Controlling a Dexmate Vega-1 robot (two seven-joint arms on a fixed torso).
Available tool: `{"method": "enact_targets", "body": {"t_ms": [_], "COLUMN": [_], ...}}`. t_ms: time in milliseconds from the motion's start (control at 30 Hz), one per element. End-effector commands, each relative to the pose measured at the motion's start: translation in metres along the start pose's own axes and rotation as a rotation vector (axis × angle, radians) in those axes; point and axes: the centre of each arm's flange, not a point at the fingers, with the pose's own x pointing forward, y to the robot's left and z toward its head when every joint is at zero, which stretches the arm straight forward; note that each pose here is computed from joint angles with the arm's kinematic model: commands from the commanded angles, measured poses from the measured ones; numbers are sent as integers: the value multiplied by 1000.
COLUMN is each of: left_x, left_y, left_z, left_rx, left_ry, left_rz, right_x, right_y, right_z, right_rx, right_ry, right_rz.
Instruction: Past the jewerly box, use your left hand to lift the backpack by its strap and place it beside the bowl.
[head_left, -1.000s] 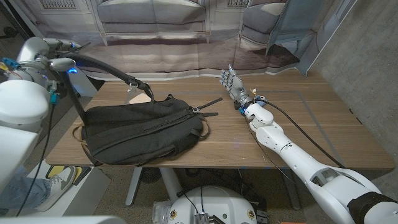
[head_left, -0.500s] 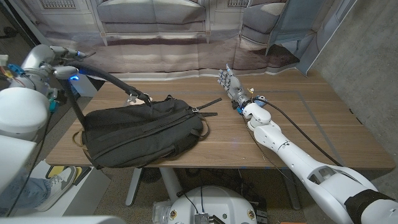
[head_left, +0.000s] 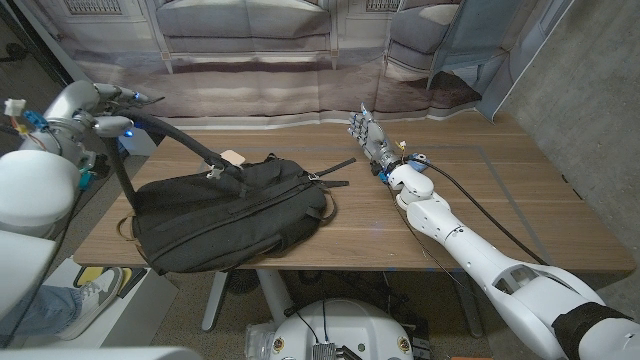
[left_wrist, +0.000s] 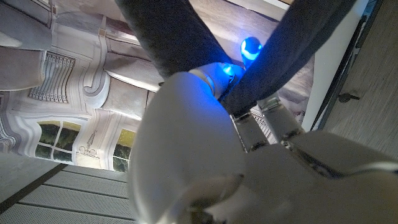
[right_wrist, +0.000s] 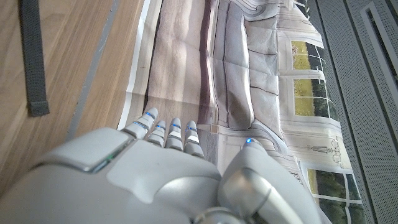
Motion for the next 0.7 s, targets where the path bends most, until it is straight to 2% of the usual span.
{"method": "enact_targets", "body": {"t_ms": [33,233,433,700], "left_x": [7,10,16,19], "left_y": [-12,-16,-25,-36], "left_z": [-7,-7,-7,-16], "left_rx": [45,50,80,61], "left_ry": [-24,-43,-44,-59], "left_rz": [-80,-99,-127,-161], "right_x": [3,4,7,10], "right_y": [1,-1,-1,0], "right_z": [-2,-3,-5,-9], "right_rx": [-3,-1,3,7], "right_ry": [13,12,16,26], "right_rz": [6,6,6,11]}}
